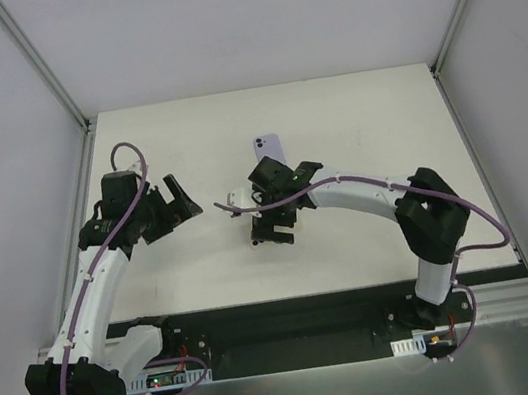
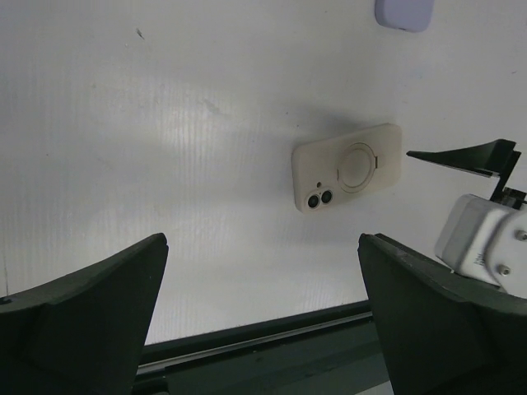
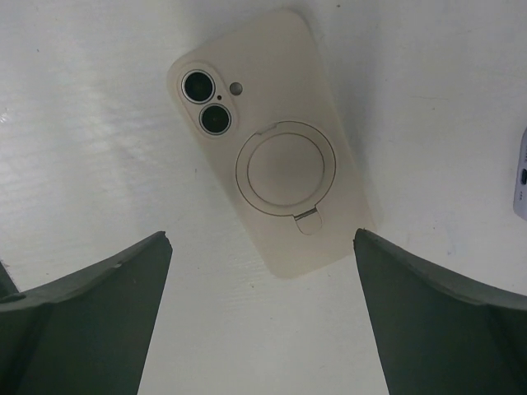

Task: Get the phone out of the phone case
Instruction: Pick up the phone at the center of the board.

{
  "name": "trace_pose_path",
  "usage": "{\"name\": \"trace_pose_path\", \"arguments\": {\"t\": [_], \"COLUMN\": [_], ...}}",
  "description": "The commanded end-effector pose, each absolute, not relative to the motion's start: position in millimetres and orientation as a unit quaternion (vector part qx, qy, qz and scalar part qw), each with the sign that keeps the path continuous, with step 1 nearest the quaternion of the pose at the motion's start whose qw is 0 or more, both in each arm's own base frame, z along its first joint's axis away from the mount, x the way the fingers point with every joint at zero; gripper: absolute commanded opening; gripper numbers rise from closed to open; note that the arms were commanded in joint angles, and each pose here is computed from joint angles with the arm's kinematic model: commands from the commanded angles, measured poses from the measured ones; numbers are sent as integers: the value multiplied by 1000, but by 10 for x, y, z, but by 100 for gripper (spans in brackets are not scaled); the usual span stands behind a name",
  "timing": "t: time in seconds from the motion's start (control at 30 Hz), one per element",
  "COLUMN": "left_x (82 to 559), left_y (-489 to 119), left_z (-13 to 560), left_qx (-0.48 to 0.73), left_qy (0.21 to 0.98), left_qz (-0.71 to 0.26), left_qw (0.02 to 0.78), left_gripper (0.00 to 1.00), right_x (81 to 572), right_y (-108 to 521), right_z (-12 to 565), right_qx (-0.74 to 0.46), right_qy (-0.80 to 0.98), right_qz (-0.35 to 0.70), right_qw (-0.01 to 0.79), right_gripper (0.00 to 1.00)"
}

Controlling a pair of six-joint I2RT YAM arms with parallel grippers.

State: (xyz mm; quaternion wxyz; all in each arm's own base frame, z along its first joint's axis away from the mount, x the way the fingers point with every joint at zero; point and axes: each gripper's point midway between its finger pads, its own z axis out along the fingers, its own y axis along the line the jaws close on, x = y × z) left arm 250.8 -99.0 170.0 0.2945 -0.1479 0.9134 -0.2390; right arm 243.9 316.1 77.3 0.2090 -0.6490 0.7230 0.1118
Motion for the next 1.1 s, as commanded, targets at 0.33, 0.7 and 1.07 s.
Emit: {"name": "trace_pose_path", "arguments": {"t": [0.33, 0.7, 1.07], "left_x": [2367, 2339, 2319], "left_y": [-1008, -1018, -1023], "left_z": [1785, 1793, 1787], "left_qx": [-158, -161, -160], "left_qy": [908, 906, 906], "left_qz": [-255, -260, -262], "left_qw": [292, 293, 292], "left_gripper": [99, 99, 99], "right_x": [2796, 2655, 2526], "right_y": [3222, 3182, 3064], "right_z": [523, 314, 182], "right_qx": [-702, -682, -676], "right_qy": [686, 707, 716], "right_qz": [78, 126, 137], "right_qw": [173, 134, 110], "right_gripper": [96, 96, 96]}}
